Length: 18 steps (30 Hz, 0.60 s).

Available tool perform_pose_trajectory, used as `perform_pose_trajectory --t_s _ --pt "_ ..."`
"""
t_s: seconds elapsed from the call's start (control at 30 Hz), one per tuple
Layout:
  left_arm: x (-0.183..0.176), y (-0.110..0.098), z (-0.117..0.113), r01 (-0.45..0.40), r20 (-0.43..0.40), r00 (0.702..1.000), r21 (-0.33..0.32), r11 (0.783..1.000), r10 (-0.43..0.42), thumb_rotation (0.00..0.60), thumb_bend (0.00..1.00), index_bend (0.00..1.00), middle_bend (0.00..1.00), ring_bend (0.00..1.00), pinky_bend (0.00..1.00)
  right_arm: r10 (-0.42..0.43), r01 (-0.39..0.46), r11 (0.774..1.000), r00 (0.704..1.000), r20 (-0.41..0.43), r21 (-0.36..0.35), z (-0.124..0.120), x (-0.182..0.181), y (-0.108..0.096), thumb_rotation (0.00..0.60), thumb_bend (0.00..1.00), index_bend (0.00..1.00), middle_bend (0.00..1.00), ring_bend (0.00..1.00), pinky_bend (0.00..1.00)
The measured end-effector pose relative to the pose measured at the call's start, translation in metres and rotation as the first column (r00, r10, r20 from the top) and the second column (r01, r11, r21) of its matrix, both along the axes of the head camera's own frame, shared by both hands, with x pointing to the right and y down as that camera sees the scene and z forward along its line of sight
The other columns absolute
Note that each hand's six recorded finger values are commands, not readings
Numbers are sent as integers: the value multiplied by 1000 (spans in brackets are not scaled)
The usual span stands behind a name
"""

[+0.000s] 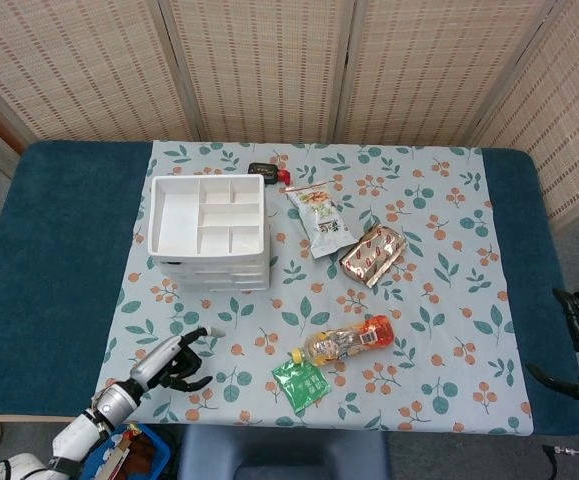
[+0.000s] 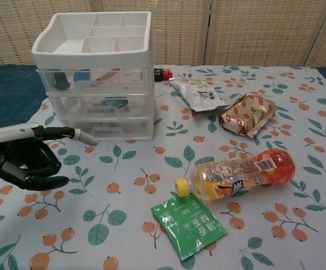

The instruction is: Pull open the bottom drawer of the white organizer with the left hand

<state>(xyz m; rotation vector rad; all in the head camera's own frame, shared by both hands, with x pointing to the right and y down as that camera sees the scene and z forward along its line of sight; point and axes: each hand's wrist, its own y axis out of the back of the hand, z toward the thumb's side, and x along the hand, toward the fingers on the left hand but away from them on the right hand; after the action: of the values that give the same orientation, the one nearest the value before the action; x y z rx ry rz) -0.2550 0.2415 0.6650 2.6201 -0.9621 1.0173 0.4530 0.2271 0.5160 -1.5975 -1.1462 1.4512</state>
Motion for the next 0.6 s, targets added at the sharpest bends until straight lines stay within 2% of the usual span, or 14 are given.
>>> perform_pose_trajectory --t_s 0.1,0.3,0.43,0.6 --pt "10 1 12 17 -16 1000 -59 998 -18 600 329 109 929 1000 1000 0 0 1000 1000 -1 -2 0 0 0 600 79 0 97 40 133" --pt "22 -5 24 107 -45 992 -153 982 -115 600 330 91 932 1000 1000 4 -4 1000 1000 -5 1 -1 1 0 600 80 0 97 40 133" --pt "27 -10 30 173 -57 980 -221 960 -190 600 330 90 932 1000 1000 7 -7 1000 1000 -8 3 -2 2 0 600 80 0 97 40 133" --pt "32 -15 39 258 -54 956 -307 916 -288 600 329 91 932 1000 1000 9 -9 1000 1000 -9 2 -2 2 1 600 80 0 97 40 132"
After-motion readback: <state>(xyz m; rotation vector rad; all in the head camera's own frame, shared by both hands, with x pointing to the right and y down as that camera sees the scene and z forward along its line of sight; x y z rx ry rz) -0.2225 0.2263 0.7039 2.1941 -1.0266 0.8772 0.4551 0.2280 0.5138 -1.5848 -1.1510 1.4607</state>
